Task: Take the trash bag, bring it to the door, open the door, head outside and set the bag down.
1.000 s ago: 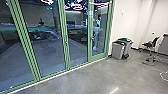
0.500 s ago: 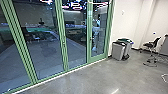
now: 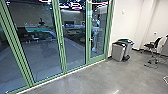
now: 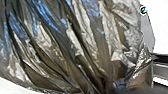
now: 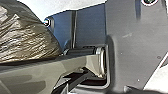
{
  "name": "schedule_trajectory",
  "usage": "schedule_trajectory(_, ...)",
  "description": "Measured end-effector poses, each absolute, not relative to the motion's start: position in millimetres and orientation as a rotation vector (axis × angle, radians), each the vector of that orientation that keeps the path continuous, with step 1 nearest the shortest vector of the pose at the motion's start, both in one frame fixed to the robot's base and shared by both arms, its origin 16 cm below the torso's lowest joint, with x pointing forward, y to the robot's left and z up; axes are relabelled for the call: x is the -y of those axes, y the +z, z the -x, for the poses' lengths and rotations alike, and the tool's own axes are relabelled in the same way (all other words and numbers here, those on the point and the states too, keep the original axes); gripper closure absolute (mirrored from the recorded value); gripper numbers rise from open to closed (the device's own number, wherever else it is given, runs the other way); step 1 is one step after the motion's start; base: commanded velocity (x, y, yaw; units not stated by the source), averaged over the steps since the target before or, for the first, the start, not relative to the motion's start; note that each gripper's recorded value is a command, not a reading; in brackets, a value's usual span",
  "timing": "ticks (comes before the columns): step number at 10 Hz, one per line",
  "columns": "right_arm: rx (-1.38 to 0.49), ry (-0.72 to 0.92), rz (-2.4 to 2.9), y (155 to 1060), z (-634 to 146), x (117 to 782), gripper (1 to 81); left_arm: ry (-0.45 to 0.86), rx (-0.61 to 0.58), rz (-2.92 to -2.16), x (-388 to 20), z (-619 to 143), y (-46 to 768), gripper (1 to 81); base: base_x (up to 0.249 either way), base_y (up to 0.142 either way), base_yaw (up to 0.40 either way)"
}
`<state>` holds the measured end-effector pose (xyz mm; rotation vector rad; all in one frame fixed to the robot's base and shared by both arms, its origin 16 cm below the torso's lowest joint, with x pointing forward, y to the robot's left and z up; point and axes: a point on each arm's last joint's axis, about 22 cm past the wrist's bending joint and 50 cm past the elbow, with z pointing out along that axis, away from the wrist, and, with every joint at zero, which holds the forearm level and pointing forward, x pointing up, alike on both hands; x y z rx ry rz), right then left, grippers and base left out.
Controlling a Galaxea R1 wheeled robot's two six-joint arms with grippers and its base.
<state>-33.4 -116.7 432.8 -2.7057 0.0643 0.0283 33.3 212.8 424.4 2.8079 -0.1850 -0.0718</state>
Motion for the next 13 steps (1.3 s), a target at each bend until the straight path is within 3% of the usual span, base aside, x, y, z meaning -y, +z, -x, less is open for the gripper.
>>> schedule_trajectory(7,-0.064,0.028,2.707,432.7,33.4,117.2,1.0,-0.072,0.185,-2.808,-212.8,-33.3,424.4,81.1,0.179,-0.084,0.0)
schedule_trajectory(13,-0.065,0.028,2.705,432.9,32.9,115.6,1.0,-0.072,0.185,-2.806,-210.8,-33.5,424.4,81.1,0.18,0.0,0.0)
